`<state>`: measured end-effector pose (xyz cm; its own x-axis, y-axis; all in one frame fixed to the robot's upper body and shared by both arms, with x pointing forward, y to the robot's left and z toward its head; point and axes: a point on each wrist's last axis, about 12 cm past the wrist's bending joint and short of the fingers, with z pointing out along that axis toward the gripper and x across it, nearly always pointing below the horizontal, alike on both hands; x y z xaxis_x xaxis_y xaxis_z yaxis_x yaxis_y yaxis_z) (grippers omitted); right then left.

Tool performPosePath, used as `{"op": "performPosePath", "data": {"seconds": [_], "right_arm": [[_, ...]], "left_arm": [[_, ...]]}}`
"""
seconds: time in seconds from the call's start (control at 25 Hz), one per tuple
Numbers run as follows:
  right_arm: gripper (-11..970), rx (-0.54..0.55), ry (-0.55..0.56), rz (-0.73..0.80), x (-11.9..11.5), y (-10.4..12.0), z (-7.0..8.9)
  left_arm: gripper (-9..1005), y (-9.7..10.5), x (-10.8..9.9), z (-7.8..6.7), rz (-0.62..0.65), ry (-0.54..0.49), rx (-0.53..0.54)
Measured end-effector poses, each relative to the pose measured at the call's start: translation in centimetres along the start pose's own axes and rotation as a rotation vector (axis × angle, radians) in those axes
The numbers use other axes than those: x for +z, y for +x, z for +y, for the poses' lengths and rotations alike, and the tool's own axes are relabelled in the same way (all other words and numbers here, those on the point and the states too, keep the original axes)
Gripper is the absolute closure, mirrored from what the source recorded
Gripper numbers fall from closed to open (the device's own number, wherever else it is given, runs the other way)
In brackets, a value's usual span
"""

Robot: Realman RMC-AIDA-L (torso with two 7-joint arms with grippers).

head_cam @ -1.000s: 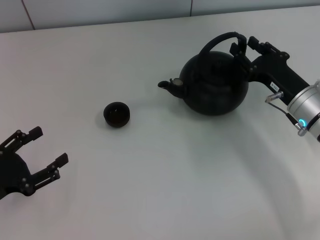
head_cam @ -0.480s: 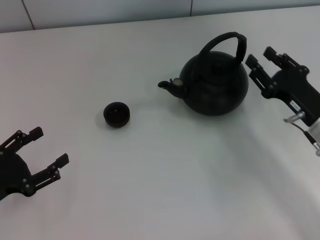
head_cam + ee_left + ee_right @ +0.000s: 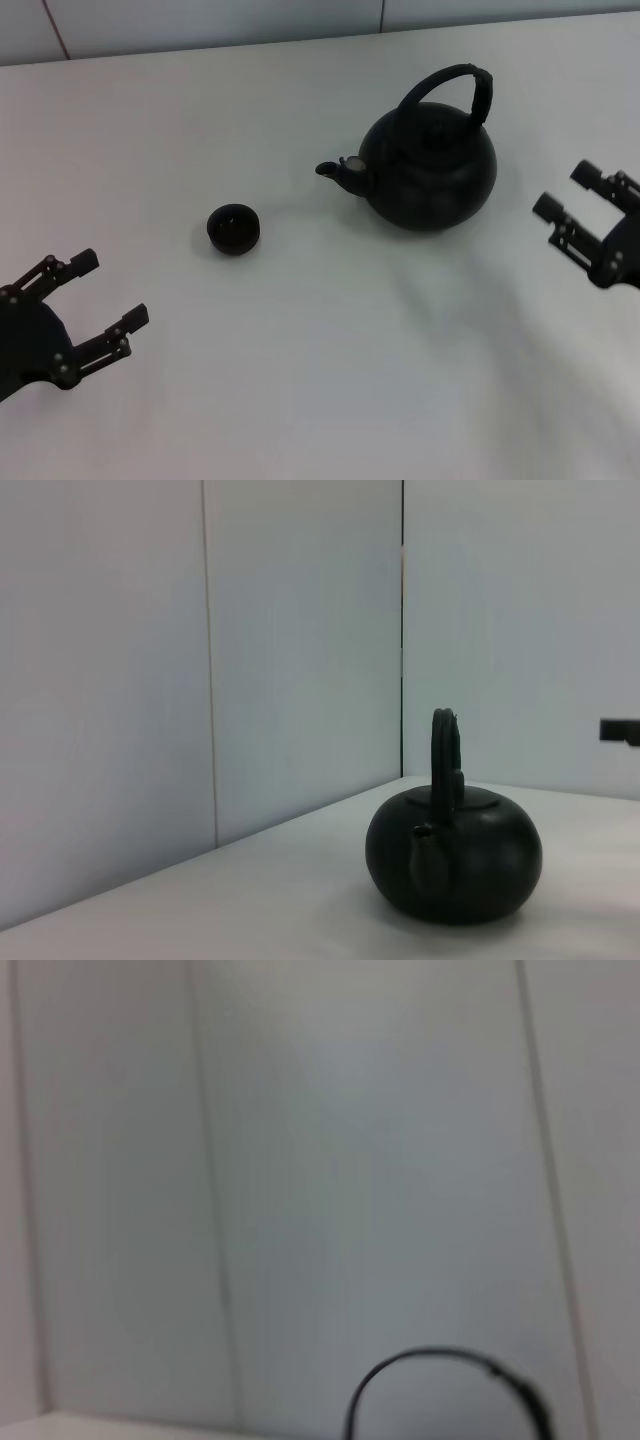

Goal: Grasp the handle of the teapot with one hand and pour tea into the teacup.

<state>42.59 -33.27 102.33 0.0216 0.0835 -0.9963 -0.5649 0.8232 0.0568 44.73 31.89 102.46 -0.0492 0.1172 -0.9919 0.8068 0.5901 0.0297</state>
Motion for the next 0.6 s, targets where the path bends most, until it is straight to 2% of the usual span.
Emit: {"op": "performPosePath", "data": {"seconds": [0.04, 0.16, 0.24, 0.44, 0.6], "right_arm": [[448, 0.005, -0.053, 0.032, -0.3, -0.1, 0.0], [274, -0.007, -0.105, 0.06, -0.6, -0.4, -0.1], [255, -0.016, -0.167, 0.094, -1.1, -0.8, -0.4], [206, -0.022, -0.228, 0.158, -1.2, -1.4, -1.5], [167, -0.035, -0.257, 0.18, -1.0, -1.7, -1.8]], "left_arm": [[149, 0.0, 0.1, 0.0, 0.0, 0.003, 0.0], [148, -0.1, 0.3, 0.0, 0.0, 0.018, 0.005], [148, -0.2, 0.4, 0.1, -0.001, 0.02, 0.005], [148, -0.3, 0.6, 0.2, -0.001, 0.03, 0.008], [148, -0.4, 0.8, 0.3, 0.003, 0.044, 0.005]]}}
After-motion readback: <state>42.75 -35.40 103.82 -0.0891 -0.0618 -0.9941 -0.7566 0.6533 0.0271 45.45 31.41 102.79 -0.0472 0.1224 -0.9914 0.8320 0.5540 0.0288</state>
